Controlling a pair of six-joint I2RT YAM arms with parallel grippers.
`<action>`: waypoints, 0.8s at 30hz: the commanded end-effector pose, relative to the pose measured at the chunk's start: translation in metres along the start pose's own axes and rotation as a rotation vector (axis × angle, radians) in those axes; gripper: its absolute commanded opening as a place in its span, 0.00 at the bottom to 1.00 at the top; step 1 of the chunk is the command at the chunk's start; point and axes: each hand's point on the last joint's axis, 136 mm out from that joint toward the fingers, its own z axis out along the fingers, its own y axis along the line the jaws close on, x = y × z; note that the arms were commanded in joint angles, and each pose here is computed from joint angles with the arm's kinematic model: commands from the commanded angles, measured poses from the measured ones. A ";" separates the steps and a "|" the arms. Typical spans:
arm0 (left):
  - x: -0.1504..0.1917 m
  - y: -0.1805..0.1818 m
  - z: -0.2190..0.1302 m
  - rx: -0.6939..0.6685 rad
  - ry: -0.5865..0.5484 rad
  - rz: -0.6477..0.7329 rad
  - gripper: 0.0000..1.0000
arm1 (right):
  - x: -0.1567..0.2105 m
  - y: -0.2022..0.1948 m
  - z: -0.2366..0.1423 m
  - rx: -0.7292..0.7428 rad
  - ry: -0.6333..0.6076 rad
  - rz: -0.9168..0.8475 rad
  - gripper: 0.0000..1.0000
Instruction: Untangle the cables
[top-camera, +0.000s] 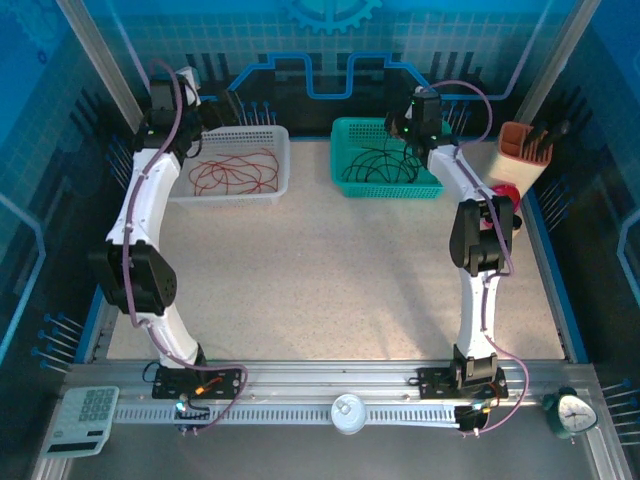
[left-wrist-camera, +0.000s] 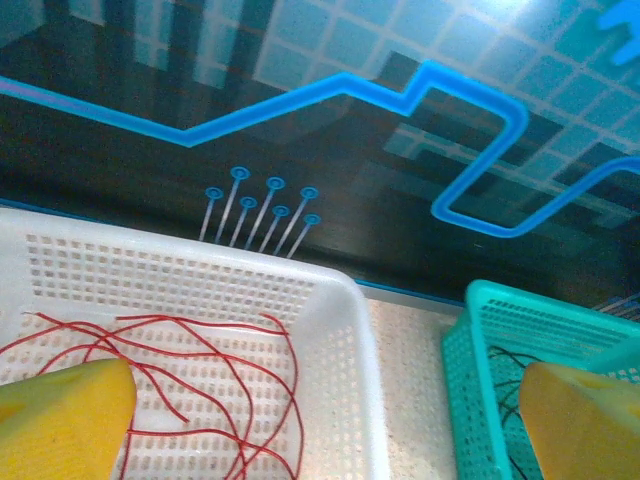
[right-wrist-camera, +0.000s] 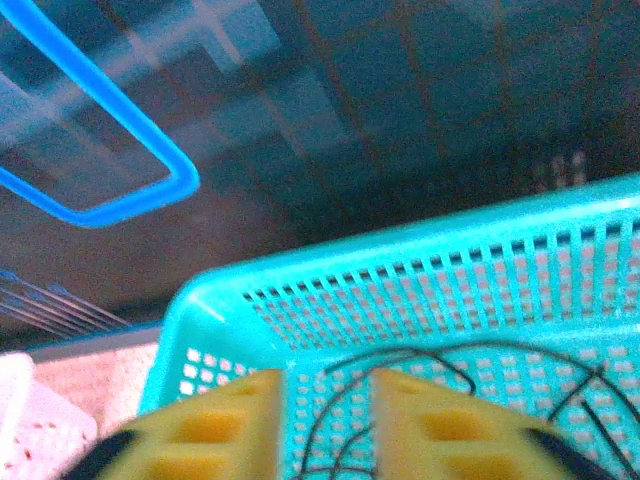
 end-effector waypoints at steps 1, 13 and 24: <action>-0.008 -0.022 -0.027 0.060 -0.031 -0.001 0.99 | 0.011 0.002 -0.005 0.005 0.049 -0.029 0.74; 0.028 -0.024 -0.071 0.078 0.003 -0.016 0.99 | -0.022 0.010 -0.090 0.014 -0.016 -0.084 1.00; 0.045 -0.020 -0.093 0.069 0.017 -0.009 0.99 | -0.015 -0.024 -0.093 0.049 0.040 0.006 1.00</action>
